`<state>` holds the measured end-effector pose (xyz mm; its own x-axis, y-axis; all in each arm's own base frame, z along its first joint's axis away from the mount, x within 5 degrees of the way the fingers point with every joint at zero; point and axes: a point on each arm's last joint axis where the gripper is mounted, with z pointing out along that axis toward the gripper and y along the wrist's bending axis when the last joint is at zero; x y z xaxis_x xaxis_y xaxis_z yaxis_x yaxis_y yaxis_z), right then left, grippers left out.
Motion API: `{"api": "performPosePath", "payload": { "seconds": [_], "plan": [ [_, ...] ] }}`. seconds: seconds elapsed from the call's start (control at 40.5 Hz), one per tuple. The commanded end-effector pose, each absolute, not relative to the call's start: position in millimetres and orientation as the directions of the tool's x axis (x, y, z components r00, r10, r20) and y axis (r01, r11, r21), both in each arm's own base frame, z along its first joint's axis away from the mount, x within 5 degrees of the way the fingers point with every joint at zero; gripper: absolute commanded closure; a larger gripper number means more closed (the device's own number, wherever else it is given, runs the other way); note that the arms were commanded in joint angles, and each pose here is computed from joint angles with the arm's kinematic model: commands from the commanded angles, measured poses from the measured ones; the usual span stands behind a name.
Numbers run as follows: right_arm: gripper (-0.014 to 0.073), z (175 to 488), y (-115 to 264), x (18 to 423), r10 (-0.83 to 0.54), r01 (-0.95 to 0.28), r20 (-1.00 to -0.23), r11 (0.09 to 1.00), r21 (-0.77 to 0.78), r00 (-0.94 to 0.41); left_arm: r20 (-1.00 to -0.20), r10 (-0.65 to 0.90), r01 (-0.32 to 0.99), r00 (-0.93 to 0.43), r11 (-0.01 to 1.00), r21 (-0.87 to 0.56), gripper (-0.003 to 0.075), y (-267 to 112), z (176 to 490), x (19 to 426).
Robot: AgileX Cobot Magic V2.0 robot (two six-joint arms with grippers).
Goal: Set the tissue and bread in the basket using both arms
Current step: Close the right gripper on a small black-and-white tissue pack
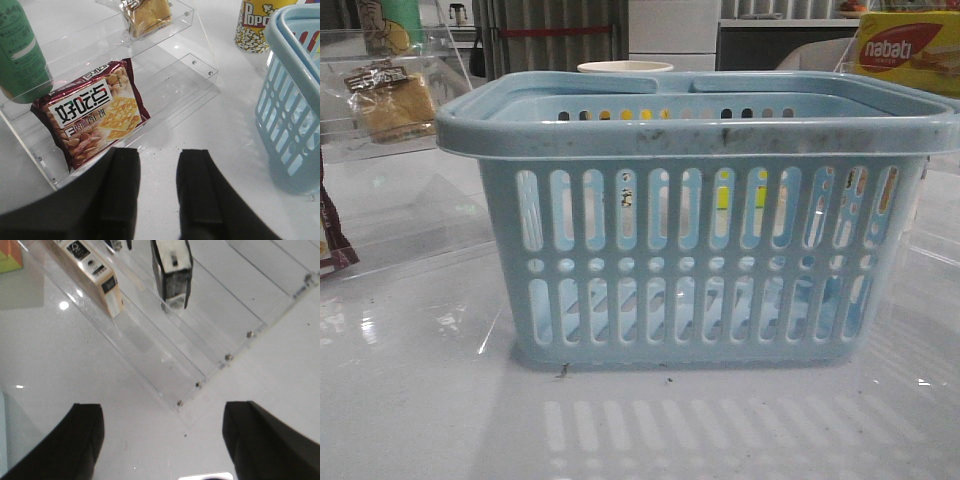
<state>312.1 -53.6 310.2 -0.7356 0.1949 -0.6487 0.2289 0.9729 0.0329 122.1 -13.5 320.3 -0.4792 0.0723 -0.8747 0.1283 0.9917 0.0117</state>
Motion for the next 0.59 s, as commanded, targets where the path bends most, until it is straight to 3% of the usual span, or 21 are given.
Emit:
{"api": "performPosePath", "payload": {
  "seconds": [0.0, 0.568],
  "plan": [
    [0.0003, 330.6, -59.1, 332.2, 0.184, 0.227, -0.746, 0.973, 0.045, -0.640, -0.923, 0.042, 0.121, -0.383, 0.993, -0.006, 0.0487, -14.3, 337.1, 126.6],
    [0.0003, 308.7, -75.8, 407.4, 0.117, 0.212, -0.766, 0.977, -0.026, -0.633, -0.923, 0.042, 0.121, -0.383, 0.993, -0.006, 0.0615, -14.3, 337.1, 126.6]
  ]
}}
